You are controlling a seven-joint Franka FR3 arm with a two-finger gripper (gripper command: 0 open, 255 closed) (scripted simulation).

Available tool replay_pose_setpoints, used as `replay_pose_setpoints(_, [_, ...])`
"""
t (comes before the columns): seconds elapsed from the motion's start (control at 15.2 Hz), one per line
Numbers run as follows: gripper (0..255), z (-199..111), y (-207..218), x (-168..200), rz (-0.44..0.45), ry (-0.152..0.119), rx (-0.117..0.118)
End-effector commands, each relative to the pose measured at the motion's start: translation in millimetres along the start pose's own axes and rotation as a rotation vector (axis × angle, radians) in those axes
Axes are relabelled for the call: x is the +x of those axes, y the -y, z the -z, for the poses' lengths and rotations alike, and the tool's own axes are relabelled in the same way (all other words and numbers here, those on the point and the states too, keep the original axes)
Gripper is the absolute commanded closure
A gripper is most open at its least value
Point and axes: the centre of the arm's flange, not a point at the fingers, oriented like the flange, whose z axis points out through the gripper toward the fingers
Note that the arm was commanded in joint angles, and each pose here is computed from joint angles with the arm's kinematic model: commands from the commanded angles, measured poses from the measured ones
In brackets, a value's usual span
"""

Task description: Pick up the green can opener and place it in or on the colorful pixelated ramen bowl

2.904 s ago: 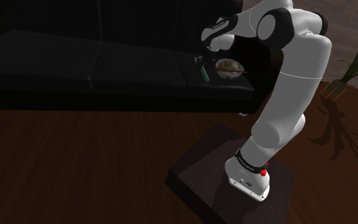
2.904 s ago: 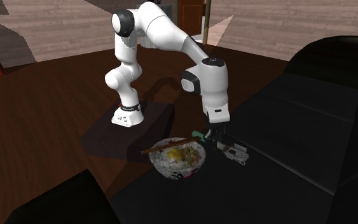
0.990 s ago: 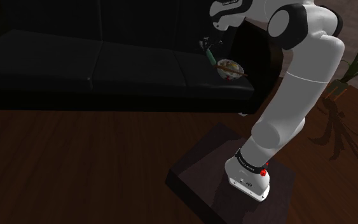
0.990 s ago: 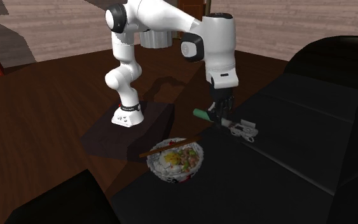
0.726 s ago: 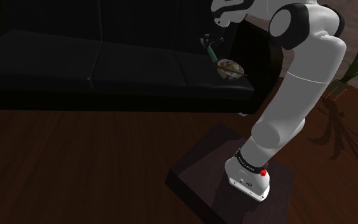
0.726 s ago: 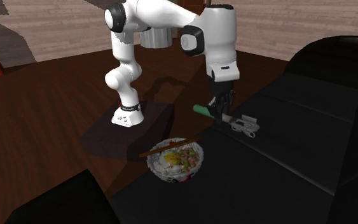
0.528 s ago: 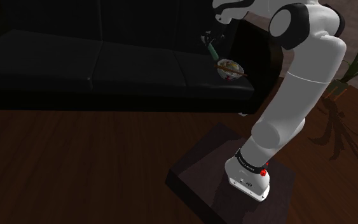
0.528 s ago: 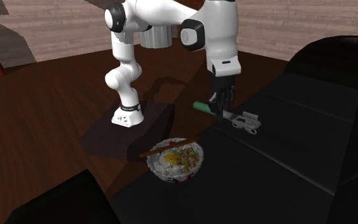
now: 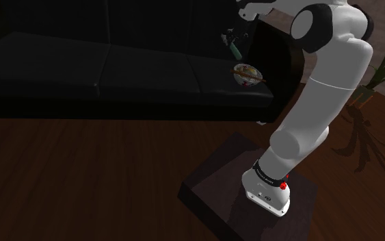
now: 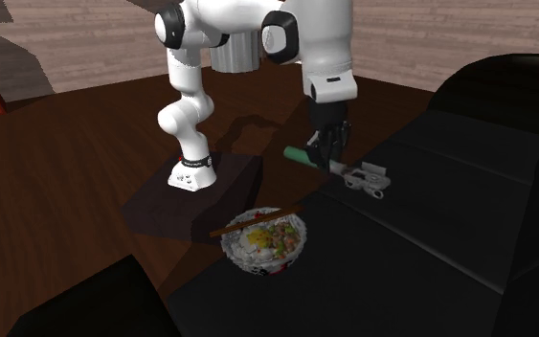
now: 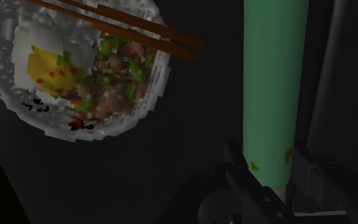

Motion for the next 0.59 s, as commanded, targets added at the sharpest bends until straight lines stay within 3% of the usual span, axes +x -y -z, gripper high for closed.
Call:
replay_pose_setpoints(0.0, [255,3.9,-22.8,-2.2,0.001,0.0,0.0])
replay_pose_setpoints(0.53, [255,13.7,-129.9,-7.3,0.001,0.0,0.0])
